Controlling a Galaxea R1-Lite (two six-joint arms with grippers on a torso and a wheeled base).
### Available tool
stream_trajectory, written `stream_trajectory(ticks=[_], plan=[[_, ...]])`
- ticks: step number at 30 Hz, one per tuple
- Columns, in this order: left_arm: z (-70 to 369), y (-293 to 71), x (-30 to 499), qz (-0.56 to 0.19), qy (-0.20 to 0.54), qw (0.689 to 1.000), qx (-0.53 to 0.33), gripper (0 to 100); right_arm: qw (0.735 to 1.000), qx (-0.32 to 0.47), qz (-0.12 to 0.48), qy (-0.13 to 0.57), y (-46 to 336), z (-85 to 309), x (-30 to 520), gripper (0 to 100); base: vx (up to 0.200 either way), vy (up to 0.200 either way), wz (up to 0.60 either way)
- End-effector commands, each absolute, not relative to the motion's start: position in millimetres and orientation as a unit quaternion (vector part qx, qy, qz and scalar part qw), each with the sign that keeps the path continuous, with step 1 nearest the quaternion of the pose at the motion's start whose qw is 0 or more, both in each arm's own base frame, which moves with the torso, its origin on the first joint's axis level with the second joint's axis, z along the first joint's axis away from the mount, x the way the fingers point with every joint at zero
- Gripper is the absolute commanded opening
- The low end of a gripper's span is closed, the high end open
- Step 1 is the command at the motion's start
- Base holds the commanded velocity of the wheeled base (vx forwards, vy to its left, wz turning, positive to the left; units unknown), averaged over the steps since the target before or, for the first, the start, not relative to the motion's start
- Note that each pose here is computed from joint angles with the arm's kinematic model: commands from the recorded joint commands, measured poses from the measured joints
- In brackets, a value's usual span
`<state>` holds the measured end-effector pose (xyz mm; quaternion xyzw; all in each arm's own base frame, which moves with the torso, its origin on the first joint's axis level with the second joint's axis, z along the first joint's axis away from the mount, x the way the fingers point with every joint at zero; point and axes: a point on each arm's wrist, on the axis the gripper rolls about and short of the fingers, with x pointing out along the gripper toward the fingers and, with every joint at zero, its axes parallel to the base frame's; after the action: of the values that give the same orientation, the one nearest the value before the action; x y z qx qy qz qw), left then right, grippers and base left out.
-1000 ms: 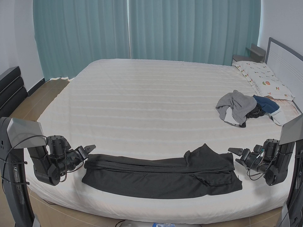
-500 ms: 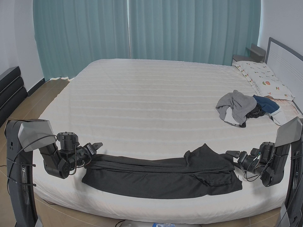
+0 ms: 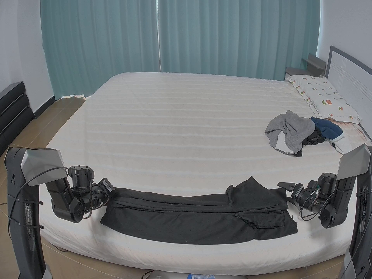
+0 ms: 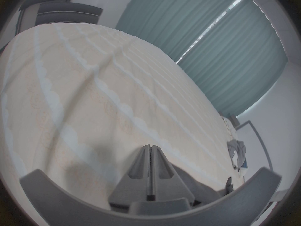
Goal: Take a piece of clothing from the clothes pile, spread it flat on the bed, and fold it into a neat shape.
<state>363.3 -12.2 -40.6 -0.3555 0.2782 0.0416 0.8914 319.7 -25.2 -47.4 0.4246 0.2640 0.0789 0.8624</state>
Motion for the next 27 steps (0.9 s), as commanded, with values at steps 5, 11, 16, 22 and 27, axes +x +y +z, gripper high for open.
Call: stream_trajectory(ticks=[5, 11, 16, 22, 27], plan=[[-25, -4, 364, 0.061, 0.234, 0.894, -0.378, 0, 0.869, 0.417, 0.087, 0.250, -18, -46, 330, 100, 0.000, 0.000, 0.00], [-26, 0, 365, 0.073, 0.221, 0.896, -0.377, 0, 0.872, 0.412, 0.069, 0.255, -12, -52, 340, 100, 0.000, 0.000, 0.00], [-26, -1, 365, 0.073, 0.222, 0.897, -0.376, 0, 0.873, 0.411, 0.070, 0.254, -11, -52, 342, 100, 0.000, 0.000, 0.00], [-27, -3, 365, 0.070, 0.224, 0.897, -0.375, 0, 0.872, 0.407, 0.074, 0.261, -7, -55, 342, 0, 0.000, 0.000, 0.00], [-27, -3, 365, 0.070, 0.224, 0.897, -0.375, 0, 0.875, 0.408, 0.075, 0.250, -9, -52, 346, 0, 0.000, 0.000, 0.00]])
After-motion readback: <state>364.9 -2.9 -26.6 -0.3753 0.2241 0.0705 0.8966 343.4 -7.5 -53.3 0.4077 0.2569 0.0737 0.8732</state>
